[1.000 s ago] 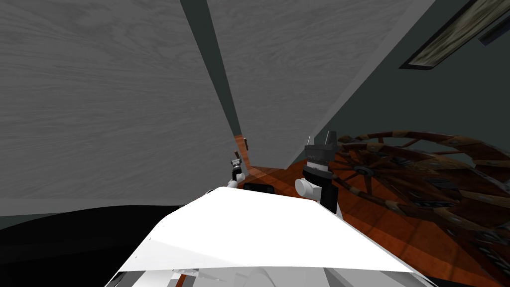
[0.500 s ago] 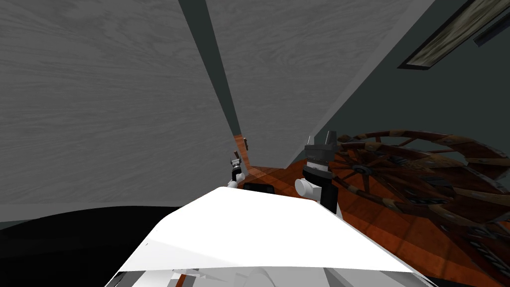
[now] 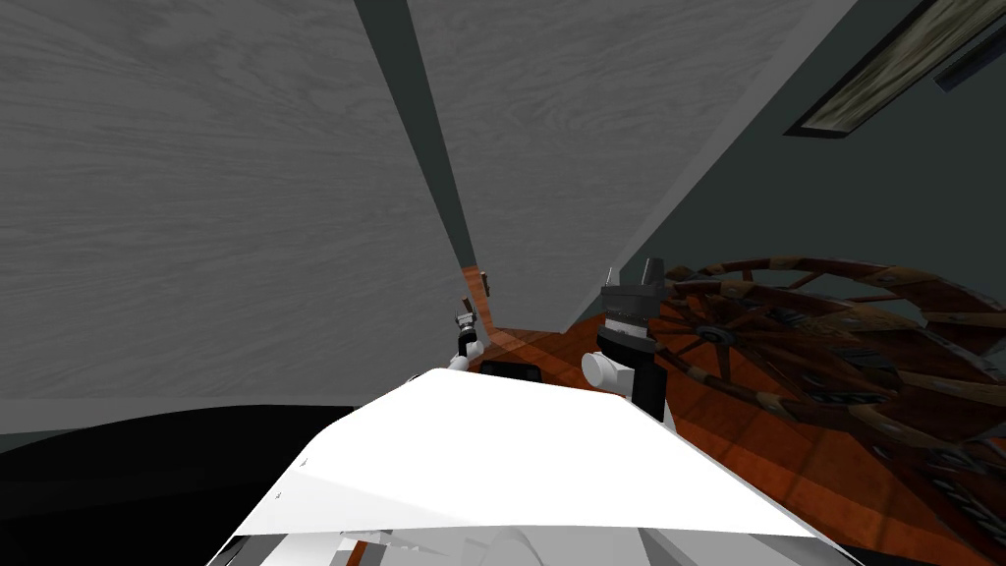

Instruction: Push the door open

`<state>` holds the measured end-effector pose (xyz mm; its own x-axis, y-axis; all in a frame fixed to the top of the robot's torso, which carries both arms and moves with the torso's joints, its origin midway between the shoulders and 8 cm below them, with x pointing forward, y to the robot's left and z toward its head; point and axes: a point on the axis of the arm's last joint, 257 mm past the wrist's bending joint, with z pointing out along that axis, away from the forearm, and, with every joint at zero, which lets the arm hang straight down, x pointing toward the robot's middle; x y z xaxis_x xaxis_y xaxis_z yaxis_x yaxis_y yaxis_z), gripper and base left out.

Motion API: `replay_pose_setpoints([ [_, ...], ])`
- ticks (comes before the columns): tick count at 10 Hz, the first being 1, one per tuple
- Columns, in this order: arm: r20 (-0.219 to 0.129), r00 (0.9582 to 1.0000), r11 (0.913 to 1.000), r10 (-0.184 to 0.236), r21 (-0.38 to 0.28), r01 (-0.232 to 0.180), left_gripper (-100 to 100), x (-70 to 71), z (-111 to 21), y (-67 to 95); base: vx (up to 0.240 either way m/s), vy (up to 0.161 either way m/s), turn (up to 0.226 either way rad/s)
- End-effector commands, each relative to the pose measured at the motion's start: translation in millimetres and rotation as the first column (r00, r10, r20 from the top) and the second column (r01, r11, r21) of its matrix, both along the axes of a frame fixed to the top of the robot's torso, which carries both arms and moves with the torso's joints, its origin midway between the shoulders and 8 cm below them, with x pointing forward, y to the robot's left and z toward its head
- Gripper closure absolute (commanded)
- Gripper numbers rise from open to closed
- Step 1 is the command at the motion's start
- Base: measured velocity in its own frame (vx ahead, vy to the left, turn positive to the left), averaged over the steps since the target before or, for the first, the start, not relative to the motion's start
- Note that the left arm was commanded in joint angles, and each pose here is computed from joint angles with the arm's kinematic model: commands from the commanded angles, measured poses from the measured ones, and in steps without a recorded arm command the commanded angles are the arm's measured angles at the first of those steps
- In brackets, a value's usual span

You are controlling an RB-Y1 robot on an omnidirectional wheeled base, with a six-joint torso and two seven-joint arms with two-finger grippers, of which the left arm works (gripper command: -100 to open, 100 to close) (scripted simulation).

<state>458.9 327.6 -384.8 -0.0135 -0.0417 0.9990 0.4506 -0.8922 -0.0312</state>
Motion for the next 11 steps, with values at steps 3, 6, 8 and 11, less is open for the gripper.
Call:
replay_pose_setpoints([
  [3,0.008,0.9981,0.9980,0.061,0.019,-0.061,100,-9.5,2.6,27.1,0.029,0.061,-0.131],
  [6,0.010,0.9971,0.9969,0.076,0.023,-0.076,100,-12.0,3.2,33.2,0.014,0.016,0.003],
  [8,0.010,0.9971,0.9969,0.076,0.023,-0.076,100,-12.0,3.2,33.2,0.009,0.024,-0.019],
  [11,0.010,0.9971,0.9969,0.076,0.023,-0.076,100,-12.0,3.2,33.2,0.000,0.003,-0.006],
])
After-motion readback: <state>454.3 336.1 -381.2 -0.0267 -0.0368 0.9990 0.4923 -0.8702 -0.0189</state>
